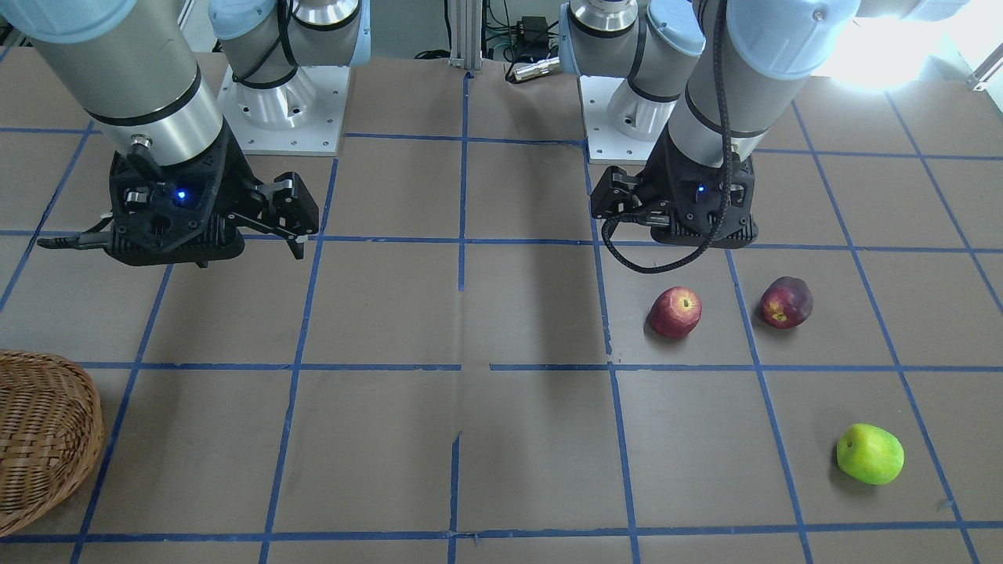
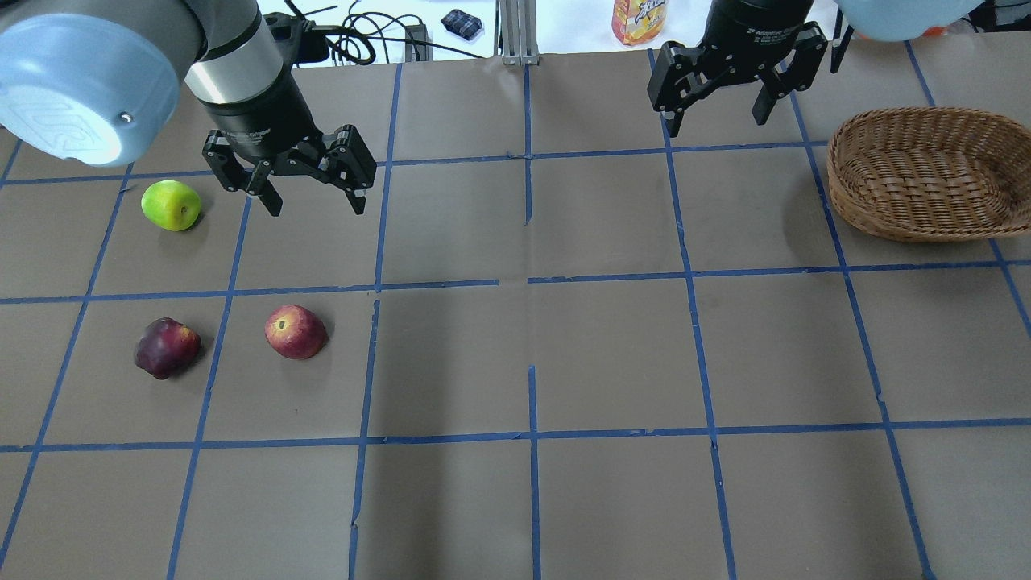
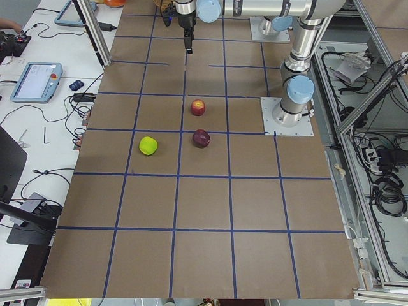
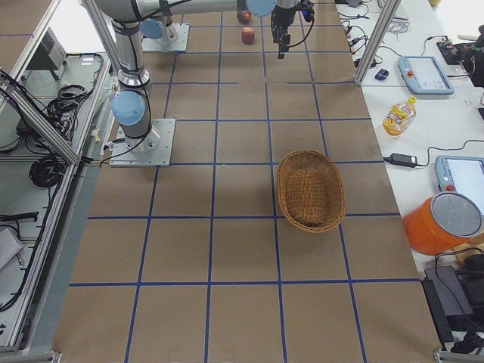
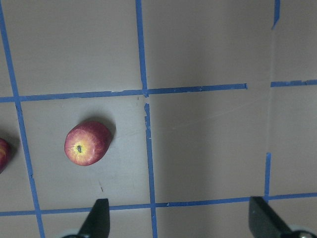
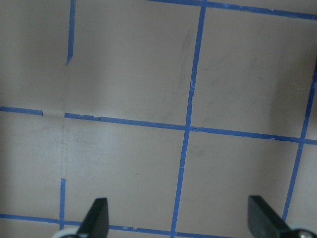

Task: Put all apples into basket
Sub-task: 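Lower the left gripper onto the red-yellow apple, then grasp the red-yellow apple with the left gripper and set it mid-table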

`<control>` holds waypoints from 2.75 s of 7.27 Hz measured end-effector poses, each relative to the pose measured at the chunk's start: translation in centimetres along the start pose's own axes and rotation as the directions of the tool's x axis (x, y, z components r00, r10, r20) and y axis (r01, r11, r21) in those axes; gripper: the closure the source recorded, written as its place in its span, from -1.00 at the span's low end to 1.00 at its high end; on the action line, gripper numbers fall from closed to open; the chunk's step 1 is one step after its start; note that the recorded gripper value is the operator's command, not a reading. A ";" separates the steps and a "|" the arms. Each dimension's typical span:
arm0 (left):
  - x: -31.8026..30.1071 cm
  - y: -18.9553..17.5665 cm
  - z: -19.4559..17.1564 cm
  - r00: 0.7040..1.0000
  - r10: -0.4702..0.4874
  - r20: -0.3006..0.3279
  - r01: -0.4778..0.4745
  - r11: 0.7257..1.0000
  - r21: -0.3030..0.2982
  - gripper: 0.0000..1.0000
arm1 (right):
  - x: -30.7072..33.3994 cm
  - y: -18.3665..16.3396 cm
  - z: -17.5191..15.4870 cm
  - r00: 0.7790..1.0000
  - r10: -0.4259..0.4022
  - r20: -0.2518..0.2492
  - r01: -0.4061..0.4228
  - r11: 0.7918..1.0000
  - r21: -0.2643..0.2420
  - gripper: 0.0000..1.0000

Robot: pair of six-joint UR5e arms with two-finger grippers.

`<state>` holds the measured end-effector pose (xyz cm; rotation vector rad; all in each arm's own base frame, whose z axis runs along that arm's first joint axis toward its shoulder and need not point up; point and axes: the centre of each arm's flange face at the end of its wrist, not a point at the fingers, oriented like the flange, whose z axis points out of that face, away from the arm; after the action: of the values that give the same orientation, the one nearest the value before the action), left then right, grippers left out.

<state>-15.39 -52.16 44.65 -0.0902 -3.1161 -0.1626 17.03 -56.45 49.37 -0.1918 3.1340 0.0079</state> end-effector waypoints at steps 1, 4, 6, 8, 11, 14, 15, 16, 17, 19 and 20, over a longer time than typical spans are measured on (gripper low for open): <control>-1.3 -0.3 1.7 1.000 0.022 -0.003 -0.022 0.999 -0.031 -1.00 | 0.0 0.0 0.0 1.000 0.000 0.000 0.000 1.000 0.000 -1.00; -6.7 -2.2 10.4 0.998 0.059 -0.016 -0.059 0.998 -0.032 -1.00 | -0.1 0.0 0.0 1.000 -0.001 0.000 0.001 1.000 0.000 -1.00; -11.9 -1.1 17.7 0.999 0.023 -0.027 -0.024 0.999 -0.030 -1.00 | -0.2 0.0 0.0 1.000 -0.003 0.000 0.003 1.000 0.001 -1.00; -15.4 0.5 23.0 0.999 -0.013 -0.043 0.012 0.999 -0.036 -1.00 | -0.5 0.1 -0.1 1.000 -0.007 0.001 0.007 1.000 0.003 -1.00; -15.8 0.9 25.9 0.997 -0.041 -0.060 0.037 0.997 -0.067 0.98 | -0.4 -0.1 0.0 1.000 -0.005 0.001 0.005 1.000 0.011 -1.00; -14.5 -0.1 23.5 0.997 -0.047 -0.056 0.046 0.999 -0.015 1.00 | -0.2 -0.1 -0.1 1.000 0.003 0.002 -0.003 1.000 0.014 -1.00; -11.2 -0.8 21.5 0.996 -0.061 -0.069 0.062 0.998 0.023 1.00 | -0.2 -0.1 -0.1 1.000 0.002 0.003 -0.003 1.000 0.015 -1.00; -5.8 -1.7 19.7 0.993 -0.088 -0.078 0.093 0.994 0.054 1.00 | -0.4 -0.1 -0.2 1.000 -0.001 0.003 0.001 1.000 0.017 -1.00; 0.8 -2.4 18.4 0.986 -0.130 -0.100 0.138 0.987 0.077 1.00 | -0.5 -0.1 -0.3 1.000 -0.003 0.002 0.003 1.000 0.019 -1.00; 13.1 -2.7 18.2 0.970 -0.179 -0.164 0.193 0.978 0.073 1.00 | -0.6 -0.1 -0.4 1.000 -0.004 0.001 0.004 1.000 0.020 -1.00; 17.2 -2.6 19.6 0.966 -0.178 -0.186 0.193 0.979 0.070 -0.86 | -0.6 -0.1 -0.3 1.000 -0.005 0.002 0.005 1.000 0.019 -1.00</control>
<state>-33.05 -51.68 25.29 0.2071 -2.9426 -0.0335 17.61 -56.47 49.69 -0.1994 3.1306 -0.0213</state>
